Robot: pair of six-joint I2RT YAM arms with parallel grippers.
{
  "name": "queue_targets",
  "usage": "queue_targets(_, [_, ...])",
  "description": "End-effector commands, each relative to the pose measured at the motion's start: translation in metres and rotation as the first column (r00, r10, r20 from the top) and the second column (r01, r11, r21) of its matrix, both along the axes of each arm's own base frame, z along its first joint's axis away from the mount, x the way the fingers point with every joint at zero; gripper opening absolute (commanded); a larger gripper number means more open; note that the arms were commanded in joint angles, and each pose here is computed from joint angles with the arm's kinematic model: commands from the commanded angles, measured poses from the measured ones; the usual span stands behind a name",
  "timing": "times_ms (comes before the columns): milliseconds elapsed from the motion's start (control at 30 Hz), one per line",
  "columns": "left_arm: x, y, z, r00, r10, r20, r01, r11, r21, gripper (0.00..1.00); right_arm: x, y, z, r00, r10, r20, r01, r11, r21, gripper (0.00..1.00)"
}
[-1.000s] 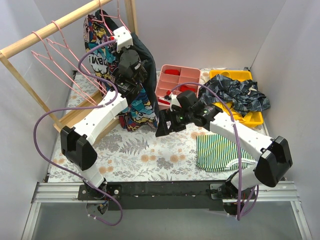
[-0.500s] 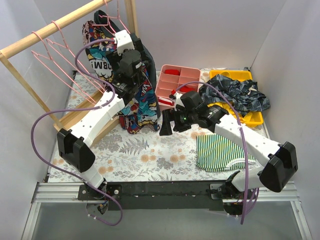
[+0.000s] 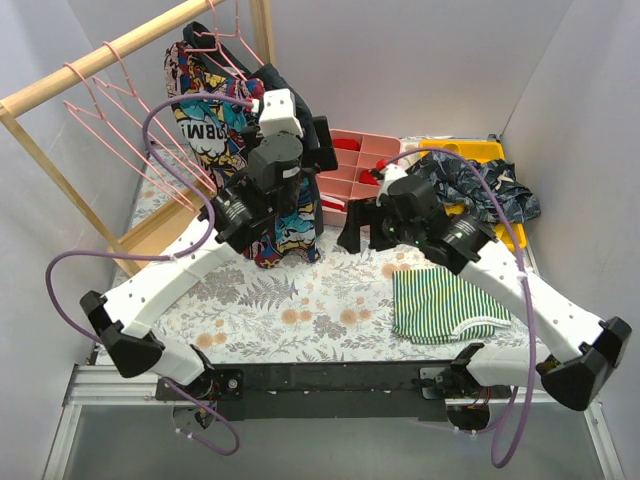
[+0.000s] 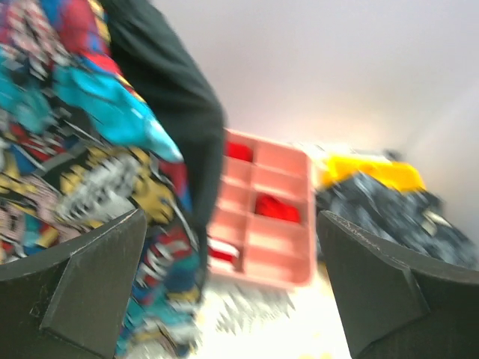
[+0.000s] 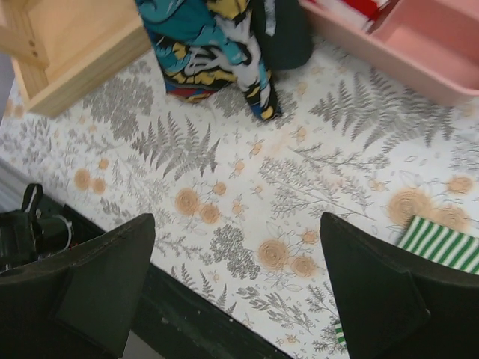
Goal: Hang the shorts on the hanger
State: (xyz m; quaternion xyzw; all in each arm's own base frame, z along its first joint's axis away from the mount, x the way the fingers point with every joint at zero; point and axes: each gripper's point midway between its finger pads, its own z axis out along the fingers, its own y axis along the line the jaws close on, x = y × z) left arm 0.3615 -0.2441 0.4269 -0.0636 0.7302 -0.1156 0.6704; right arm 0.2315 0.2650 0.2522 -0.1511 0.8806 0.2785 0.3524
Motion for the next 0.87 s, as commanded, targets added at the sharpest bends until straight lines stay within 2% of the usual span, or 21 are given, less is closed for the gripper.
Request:
queue_targets(0, [-0.04, -0.012, -0.033, 0.98, -0.153, -0.128, 0.15, 0.988, -0.03, 0.98, 0.02, -0.049, 0.02, 0.953, -0.267, 0.142, 0.27, 0.963, 0.0, 0.98])
queue_targets(33, [-0.045, -0.019, -0.048, 0.969, -0.186, -0.16, 0.183, 0.983, -0.032, 0.98, 0.017, -0.059, 0.027, 0.936, -0.315, 0.16, 0.313, 0.949, 0.038, 0.98])
queue_targets(67, [-0.052, -0.027, -0.061, 0.957, -0.22, -0.19, 0.212, 0.975, -0.064, 0.98, 0.016, -0.068, 0.008, 0.925, -0.349, 0.152, 0.351, 0.936, 0.014, 0.98])
queue_targets(133, [-0.068, -0.043, -0.109, 0.929, -0.257, -0.267, 0.256, 0.966, -0.04, 0.98, 0.019, -0.088, 0.01, 0.872, -0.449, 0.194, 0.446, 0.893, 0.062, 0.98])
queue_targets(167, [-0.08, -0.056, -0.123, 0.913, -0.283, -0.293, 0.278, 0.959, -0.062, 0.98, 0.018, -0.096, -0.008, 0.862, -0.466, 0.197, 0.468, 0.883, 0.039, 0.99])
queue_targets(233, [-0.095, -0.061, -0.167, 0.882, -0.294, -0.368, 0.296, 0.954, -0.052, 0.98, 0.016, -0.102, -0.005, 0.845, -0.487, 0.221, 0.481, 0.873, 0.084, 0.98])
queue_targets(300, [-0.109, -0.068, -0.19, 0.853, -0.335, -0.4, 0.317, 0.942, -0.113, 0.98, 0.011, -0.106, -0.016, 0.849, -0.479, 0.222, 0.474, 0.877, 0.078, 0.98])
queue_targets(333, [-0.117, -0.062, -0.218, 0.833, -0.333, -0.443, 0.323, 0.941, -0.099, 0.98, 0.01, -0.105, -0.016, 0.852, -0.475, 0.221, 0.468, 0.88, 0.086, 0.99])
queue_targets(400, [-0.125, -0.06, -0.222, 0.826, -0.363, -0.431, 0.329, 0.932, -0.153, 0.98, 0.005, -0.103, -0.026, 0.869, -0.447, 0.211, 0.441, 0.894, 0.076, 0.99])
queue_targets(567, [-0.138, -0.038, -0.246, 0.821, -0.343, -0.456, 0.309, 0.939, -0.149, 0.98, -0.001, -0.098, -0.055, 0.897, -0.408, 0.168, 0.408, 0.912, 0.033, 0.98])
queue_targets(833, [-0.142, -0.032, -0.237, 0.825, -0.351, -0.443, 0.306, 0.936, -0.172, 0.98, -0.003, -0.095, -0.081, 0.906, -0.409, 0.114, 0.413, 0.911, -0.017, 0.99])
